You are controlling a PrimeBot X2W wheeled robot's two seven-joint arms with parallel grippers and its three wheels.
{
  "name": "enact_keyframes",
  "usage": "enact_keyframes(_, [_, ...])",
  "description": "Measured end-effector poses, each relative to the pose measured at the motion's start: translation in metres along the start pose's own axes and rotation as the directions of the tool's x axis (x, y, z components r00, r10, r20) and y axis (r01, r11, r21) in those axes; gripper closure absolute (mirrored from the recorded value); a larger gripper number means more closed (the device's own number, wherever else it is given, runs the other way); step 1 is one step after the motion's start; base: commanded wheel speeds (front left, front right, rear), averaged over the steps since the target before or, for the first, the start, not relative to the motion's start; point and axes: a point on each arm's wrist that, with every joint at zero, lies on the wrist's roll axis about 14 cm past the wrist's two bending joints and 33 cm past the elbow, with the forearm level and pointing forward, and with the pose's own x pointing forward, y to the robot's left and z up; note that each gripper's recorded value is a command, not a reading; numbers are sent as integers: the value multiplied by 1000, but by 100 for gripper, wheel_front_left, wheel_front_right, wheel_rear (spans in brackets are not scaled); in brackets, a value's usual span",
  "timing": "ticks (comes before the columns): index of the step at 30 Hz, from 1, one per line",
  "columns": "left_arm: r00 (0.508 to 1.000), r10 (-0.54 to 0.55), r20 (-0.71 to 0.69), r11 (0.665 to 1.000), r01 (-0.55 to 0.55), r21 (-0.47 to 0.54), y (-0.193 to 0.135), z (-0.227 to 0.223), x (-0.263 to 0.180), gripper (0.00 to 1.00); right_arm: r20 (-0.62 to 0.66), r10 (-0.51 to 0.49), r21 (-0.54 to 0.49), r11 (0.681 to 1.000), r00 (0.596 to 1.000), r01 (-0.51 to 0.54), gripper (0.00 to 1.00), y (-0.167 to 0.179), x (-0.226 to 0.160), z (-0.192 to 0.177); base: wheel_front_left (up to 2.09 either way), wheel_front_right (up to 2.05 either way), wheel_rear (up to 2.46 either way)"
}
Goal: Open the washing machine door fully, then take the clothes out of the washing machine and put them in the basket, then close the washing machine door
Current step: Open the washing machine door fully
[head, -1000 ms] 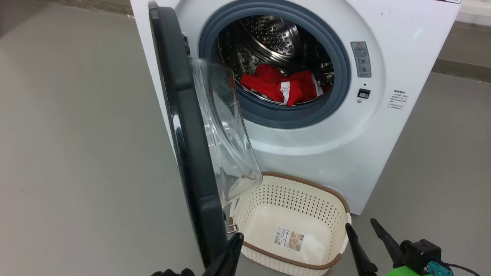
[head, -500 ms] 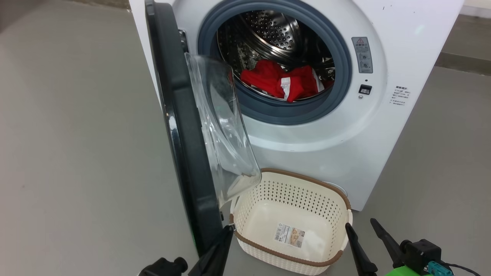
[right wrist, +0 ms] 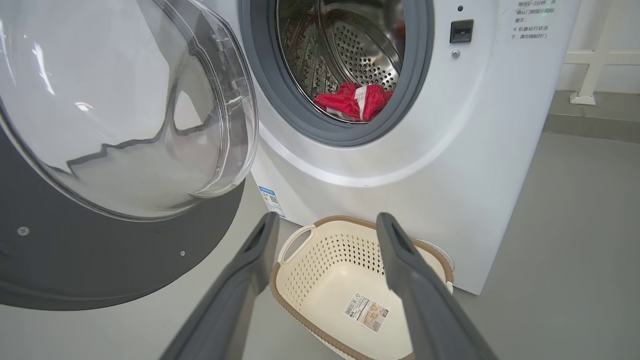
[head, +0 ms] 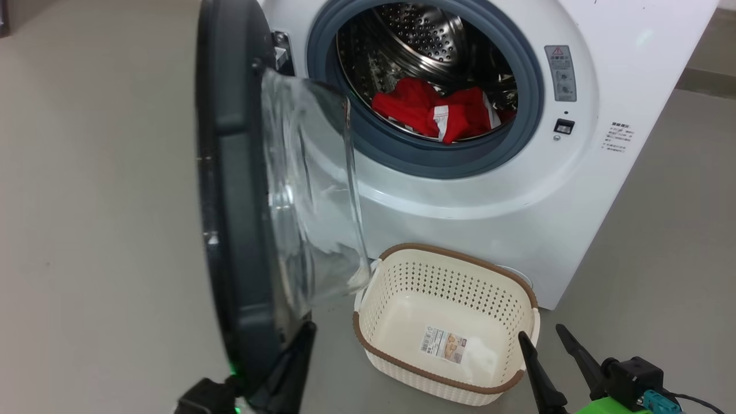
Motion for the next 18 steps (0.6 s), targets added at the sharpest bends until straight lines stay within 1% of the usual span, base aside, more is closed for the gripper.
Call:
enact_keyframes(6, [994, 98, 39, 995, -99, 16, 32, 14, -4, 100, -8, 6, 5, 1000, 1000, -6, 0, 0, 3, -3, 0, 0, 0])
enact_keyframes(11, [982, 181, 61, 982, -184, 49, 57, 22, -11, 100, -14, 11, 7, 1000, 1000, -11, 0, -1, 6, -5, 0, 0, 0])
enact_keyframes(14, [965, 249, 78, 965, -255, 67, 77, 28, -16, 100, -19, 13, 9, 1000, 1000, -13, 0, -1, 8, -6, 0, 0, 0])
enact_keyframes(18, [934, 341, 105, 932, -350, 92, 106, 38, -24, 100, -18, 16, 8, 1000, 1000, -16, 0, -2, 11, -6, 0, 0, 0])
